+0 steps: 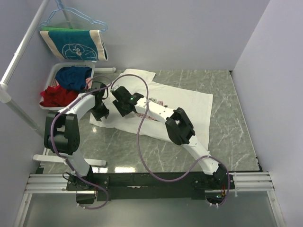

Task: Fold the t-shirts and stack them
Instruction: Fold the tshirt

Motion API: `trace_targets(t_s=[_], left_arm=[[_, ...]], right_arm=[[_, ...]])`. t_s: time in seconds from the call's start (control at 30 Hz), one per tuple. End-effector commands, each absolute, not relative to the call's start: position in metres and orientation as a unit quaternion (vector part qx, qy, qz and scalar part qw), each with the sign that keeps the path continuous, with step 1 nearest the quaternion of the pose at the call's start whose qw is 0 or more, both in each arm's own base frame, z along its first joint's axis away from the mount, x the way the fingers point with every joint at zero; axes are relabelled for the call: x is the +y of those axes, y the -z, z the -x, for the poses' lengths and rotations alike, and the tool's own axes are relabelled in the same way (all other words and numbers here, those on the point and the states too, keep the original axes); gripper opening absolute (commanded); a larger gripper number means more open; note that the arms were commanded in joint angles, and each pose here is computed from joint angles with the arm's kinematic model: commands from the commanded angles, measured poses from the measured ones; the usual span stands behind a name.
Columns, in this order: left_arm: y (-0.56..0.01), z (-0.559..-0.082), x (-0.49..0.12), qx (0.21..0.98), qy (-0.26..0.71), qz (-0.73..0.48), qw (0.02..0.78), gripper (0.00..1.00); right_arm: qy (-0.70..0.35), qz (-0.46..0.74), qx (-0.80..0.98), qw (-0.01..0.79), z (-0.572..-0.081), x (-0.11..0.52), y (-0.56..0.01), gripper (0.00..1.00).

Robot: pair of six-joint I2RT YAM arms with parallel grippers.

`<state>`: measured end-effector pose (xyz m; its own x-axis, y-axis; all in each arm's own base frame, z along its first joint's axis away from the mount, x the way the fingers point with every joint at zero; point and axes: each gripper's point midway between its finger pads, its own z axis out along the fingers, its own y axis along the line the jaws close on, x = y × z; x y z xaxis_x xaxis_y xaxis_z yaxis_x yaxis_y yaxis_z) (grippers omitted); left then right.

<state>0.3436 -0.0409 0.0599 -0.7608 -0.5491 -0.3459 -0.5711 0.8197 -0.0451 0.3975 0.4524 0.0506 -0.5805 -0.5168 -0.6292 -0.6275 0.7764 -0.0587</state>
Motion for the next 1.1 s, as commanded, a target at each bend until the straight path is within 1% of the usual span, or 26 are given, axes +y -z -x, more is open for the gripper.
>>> trace_targets(t_s=[0.0, 0.07, 0.17, 0.2, 0.33, 0.53, 0.7, 0.8, 0.9, 0.93, 1.03, 1.07], left_arm=[[-0.066, -0.334, -0.034, 0.940, -0.042, 0.289, 0.174, 0.38], [-0.067, -0.334, -0.032, 0.940, -0.043, 0.290, 0.175, 0.38], [-0.066, -0.334, -0.032, 0.940, -0.041, 0.291, 0.173, 0.38], [-0.065, -0.334, -0.032, 0.939, -0.040, 0.293, 0.173, 0.38], [-0.060, -0.331, -0.033, 0.939, -0.037, 0.298, 0.167, 0.38], [-0.043, -0.321, -0.029, 0.941, -0.054, 0.301, 0.143, 0.37], [-0.029, -0.312, -0.028, 0.944, -0.067, 0.300, 0.120, 0.33], [-0.024, -0.309, -0.026, 0.945, -0.075, 0.299, 0.112, 0.32], [-0.022, -0.307, -0.025, 0.946, -0.078, 0.297, 0.107, 0.31], [-0.022, -0.309, -0.026, 0.946, -0.077, 0.297, 0.108, 0.31], [-0.023, -0.309, -0.025, 0.946, -0.078, 0.295, 0.109, 0.30], [-0.025, -0.311, -0.025, 0.946, -0.077, 0.294, 0.112, 0.30]], right_arm=[[-0.079, 0.317, 0.876, 0.354, -0.415, 0.459, -0.055, 0.51], [-0.072, 0.313, 0.876, 0.359, -0.418, 0.458, -0.055, 0.49], [-0.057, 0.300, 0.879, 0.366, -0.425, 0.450, -0.056, 0.38], [-0.054, 0.294, 0.880, 0.370, -0.428, 0.447, -0.059, 0.32], [-0.036, 0.270, 0.883, 0.381, -0.438, 0.434, -0.064, 0.26], [-0.020, 0.244, 0.886, 0.394, -0.450, 0.417, -0.073, 0.25], [-0.003, 0.225, 0.887, 0.404, -0.467, 0.399, -0.079, 0.24], [0.003, 0.203, 0.892, 0.404, -0.482, 0.382, -0.079, 0.22], [0.008, 0.184, 0.896, 0.403, -0.494, 0.367, -0.077, 0.16], [0.008, 0.181, 0.897, 0.403, -0.497, 0.365, -0.077, 0.15], [0.015, 0.165, 0.901, 0.401, -0.506, 0.352, -0.076, 0.16], [0.017, 0.161, 0.901, 0.402, -0.507, 0.349, -0.077, 0.23]])
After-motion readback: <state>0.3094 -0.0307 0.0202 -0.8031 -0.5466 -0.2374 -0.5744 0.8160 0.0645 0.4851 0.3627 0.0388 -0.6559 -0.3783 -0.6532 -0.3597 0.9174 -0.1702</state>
